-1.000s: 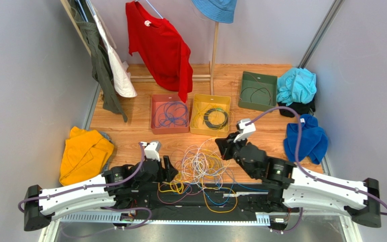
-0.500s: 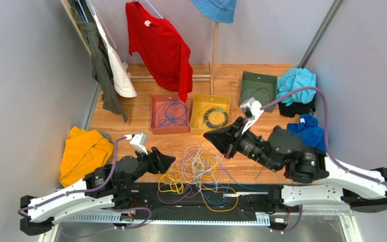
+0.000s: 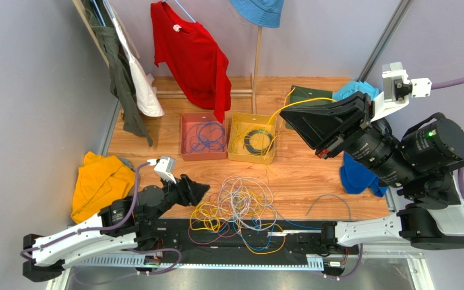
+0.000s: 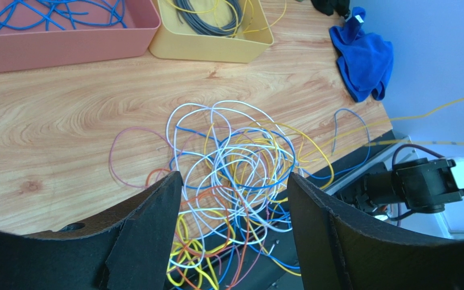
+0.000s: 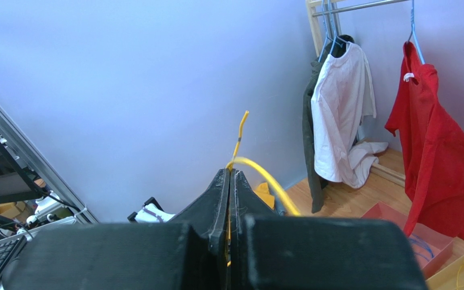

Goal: Untangle the cables

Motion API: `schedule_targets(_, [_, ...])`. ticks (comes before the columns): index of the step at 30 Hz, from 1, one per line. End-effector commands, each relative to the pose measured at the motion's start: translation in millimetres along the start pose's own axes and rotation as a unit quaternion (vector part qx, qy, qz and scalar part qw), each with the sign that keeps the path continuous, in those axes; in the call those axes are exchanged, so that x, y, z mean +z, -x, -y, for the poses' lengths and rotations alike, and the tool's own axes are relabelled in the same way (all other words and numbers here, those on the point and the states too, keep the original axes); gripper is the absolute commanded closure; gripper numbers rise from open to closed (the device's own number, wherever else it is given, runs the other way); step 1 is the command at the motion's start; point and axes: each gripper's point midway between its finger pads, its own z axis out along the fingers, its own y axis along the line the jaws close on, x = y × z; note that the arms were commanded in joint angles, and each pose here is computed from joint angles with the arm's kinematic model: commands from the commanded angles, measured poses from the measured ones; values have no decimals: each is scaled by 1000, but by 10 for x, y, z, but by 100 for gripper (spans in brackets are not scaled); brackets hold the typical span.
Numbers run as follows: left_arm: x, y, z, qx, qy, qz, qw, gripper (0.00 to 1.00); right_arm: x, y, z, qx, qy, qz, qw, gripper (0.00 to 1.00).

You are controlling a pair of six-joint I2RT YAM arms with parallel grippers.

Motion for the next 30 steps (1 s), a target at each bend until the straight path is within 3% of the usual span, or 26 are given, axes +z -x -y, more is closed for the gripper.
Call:
schedule_targets(1, [12,132,94,6,-18,26,999,26,62,-107,-84,-21,17,-31,999,100])
schedule_targets(3, [1,161,123,7,-25,31,999,23,83,-193,-90,-20,19,-43,999,100])
schedule_targets(7, [-64,282,303,5,-73,50,996,1,109,-471,-26,-17,9,-64,998,100])
schedule_targets(13, [-296,604,824,13,-213,111,971,1,167,-1051,79,-14,-3,-107,994,100])
schedule_targets(19, [-393,732,1146,35,-275,119,953,1,195,-1433,157,-13,-16,-141,990,100])
schedule_targets(25, [-364,690,1200,36,-284,111,952,1,195,-1522,261,-24,-37,-145,988,100])
schedule_targets(30, [-538,678,1447,31,-373,128,918,1,201,-1524,337,-37,-53,-140,988,100])
